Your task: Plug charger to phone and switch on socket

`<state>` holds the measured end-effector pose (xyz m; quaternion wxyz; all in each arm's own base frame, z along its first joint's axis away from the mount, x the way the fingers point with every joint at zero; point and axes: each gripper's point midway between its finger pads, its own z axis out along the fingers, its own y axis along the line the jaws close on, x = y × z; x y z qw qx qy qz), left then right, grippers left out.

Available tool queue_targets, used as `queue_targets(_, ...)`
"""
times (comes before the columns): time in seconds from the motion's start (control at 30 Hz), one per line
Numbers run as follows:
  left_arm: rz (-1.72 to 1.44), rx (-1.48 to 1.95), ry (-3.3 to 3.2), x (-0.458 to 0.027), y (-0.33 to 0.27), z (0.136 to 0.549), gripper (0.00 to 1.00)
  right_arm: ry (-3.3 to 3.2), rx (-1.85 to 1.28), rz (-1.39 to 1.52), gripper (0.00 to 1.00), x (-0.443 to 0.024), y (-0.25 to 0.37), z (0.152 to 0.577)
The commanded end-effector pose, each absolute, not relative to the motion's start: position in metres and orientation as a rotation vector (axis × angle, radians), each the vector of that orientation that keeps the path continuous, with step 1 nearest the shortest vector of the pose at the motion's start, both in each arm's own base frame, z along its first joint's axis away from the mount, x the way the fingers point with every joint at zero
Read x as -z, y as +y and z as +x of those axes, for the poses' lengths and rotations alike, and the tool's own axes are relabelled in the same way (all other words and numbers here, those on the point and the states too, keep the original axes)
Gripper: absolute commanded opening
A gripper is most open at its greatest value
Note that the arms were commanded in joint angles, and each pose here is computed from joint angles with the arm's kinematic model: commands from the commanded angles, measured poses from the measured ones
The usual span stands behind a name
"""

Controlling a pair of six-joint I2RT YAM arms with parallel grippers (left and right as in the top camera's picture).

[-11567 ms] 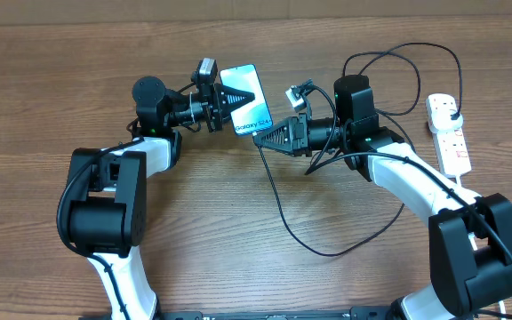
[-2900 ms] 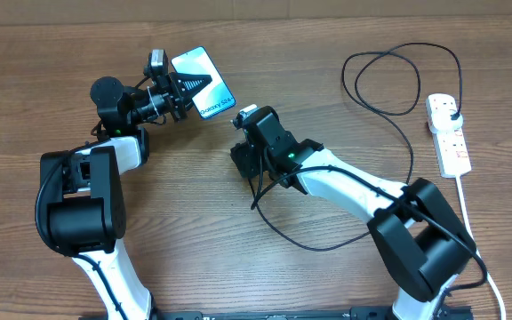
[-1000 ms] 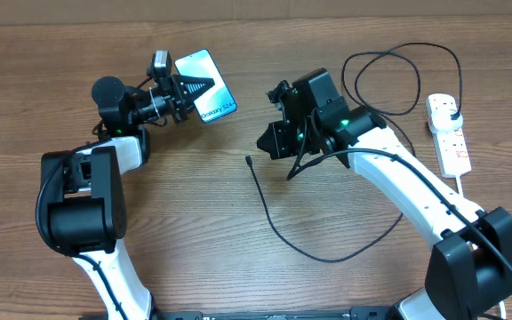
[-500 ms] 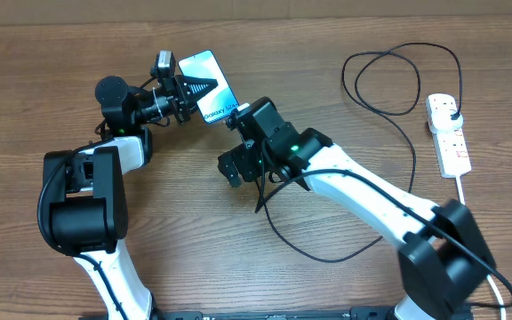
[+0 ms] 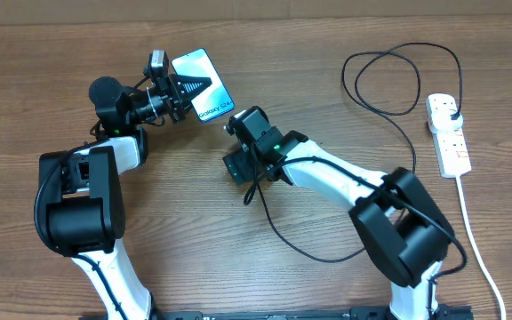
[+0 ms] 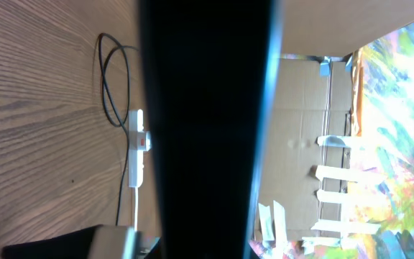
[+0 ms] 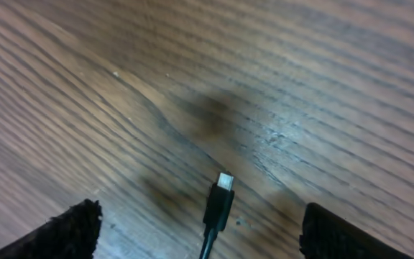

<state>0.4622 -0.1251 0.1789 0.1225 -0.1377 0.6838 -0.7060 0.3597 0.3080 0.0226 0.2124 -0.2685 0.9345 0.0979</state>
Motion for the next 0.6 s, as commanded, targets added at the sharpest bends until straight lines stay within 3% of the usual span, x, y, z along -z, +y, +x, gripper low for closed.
queue_targets(0.0, -0.341, 2.028, 1.969, -0.188, -0.123, 0.464, 0.04, 2.608, -0.246, -0.737, 0.81, -0.01, 0.306, 0.363)
queue_targets(0.2, -0.34, 2.028, 1.968, -0.188, -0.123, 0.464, 0.04, 2.636, -0.233, -0.738, 0.72, 0.005, 0.305, 0.362)
queue_targets(0.37, -0.339, 2.028, 1.969, -0.188, -0.123, 0.464, 0.05, 2.647, -0.238, -0.7, 0.57, 0.008, 0.303, 0.364)
queue_targets(0.57, -0.337, 2.03, 1.971, -0.188, -0.123, 0.463, 0.04, 2.675, -0.233, -0.669, 0.45, 0.012, 0.299, 0.363)
